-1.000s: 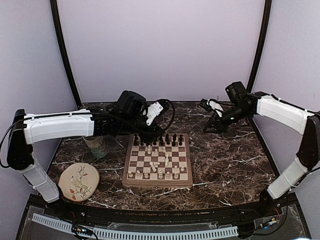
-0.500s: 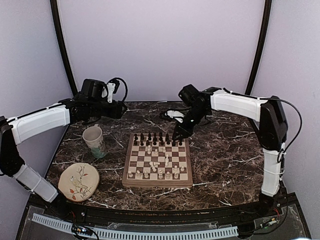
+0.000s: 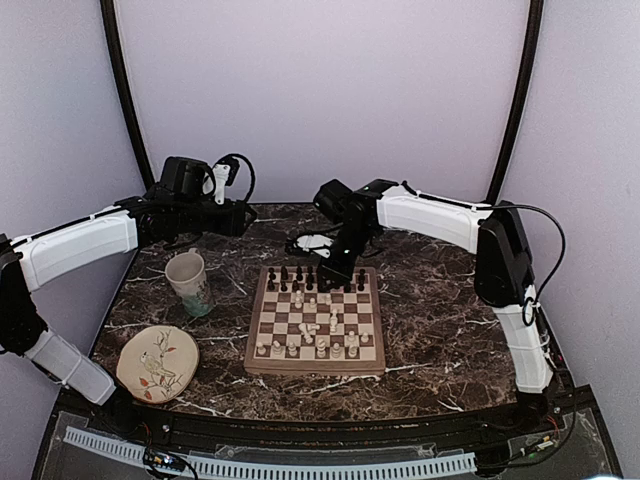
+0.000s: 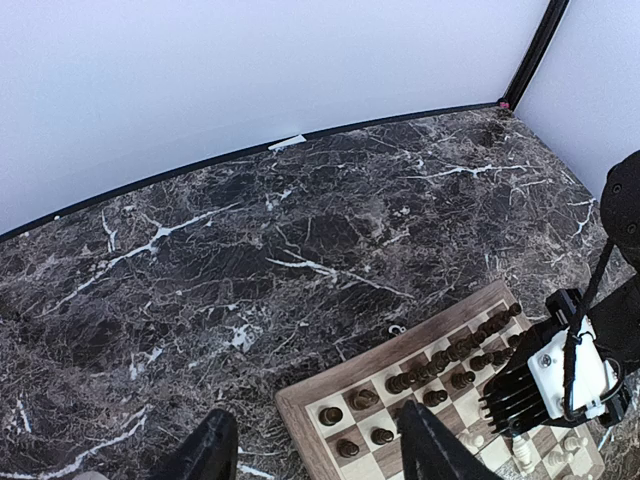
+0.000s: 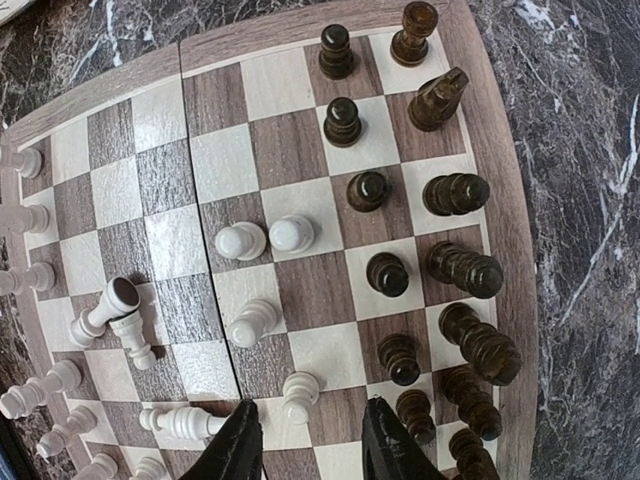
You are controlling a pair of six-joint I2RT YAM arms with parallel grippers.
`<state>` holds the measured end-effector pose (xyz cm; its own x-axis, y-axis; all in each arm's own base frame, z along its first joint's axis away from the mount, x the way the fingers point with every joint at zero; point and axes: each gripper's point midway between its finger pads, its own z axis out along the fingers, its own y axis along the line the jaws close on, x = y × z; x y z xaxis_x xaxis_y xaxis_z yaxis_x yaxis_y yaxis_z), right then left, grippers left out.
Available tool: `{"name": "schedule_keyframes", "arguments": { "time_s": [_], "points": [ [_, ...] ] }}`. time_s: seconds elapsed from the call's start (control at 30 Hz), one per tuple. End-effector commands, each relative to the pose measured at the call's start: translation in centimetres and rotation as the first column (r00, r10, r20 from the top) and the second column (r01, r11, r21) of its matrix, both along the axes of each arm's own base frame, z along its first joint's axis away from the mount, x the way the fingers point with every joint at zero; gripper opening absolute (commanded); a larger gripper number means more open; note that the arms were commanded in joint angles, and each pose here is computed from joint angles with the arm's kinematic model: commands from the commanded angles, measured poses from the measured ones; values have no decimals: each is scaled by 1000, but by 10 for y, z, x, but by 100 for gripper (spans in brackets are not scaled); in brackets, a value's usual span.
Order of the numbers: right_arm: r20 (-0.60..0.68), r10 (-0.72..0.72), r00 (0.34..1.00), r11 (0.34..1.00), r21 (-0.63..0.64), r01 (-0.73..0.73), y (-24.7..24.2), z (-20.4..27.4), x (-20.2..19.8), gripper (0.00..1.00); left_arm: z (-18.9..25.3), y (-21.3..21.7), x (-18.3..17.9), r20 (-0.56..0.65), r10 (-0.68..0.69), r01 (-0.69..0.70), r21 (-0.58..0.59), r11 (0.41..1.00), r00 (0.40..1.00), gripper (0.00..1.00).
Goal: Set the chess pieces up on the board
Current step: Pick up the chess pile from the chessboard.
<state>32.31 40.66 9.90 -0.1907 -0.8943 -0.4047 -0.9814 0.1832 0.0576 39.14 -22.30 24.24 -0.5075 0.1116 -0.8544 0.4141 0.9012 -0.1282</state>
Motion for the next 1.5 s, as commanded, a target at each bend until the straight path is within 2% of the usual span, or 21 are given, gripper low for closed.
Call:
{"name": "schedule_keyframes", "arguments": {
  "time_s": [0.0,0.2,0.33,0.5,0.77,1.13,1.47],
  "points": [
    [-9,16,1000,1000,-22,-16,-5,4,-11,35,21,2,-5,37,-2,4,-34,999,999,57],
    [-3,192,981,981,9,-192,-21,18,-42,36,21,-1,-6,33,-14,16,-42,999,999,57],
    [14,365,931,930,-56,-364,-36,6,-58,32,20,-2,-6,28,-23,24,-44,999,999,57],
    [76,473,878,875,-156,-458,-38,-4,-57,36,18,-5,-6,18,-36,36,-45,998,999,57],
    [111,536,837,836,-207,-508,-25,-16,-50,42,17,-6,-5,11,-38,38,-45,998,999,57],
    [60,584,810,800,-208,-562,-21,-34,-59,43,15,-7,-5,5,-44,44,-40,998,999,57],
    [-17,584,812,786,-240,-570,-32,-50,-66,45,13,-10,-5,-4,-58,58,-46,997,998,57]
  ]
}}
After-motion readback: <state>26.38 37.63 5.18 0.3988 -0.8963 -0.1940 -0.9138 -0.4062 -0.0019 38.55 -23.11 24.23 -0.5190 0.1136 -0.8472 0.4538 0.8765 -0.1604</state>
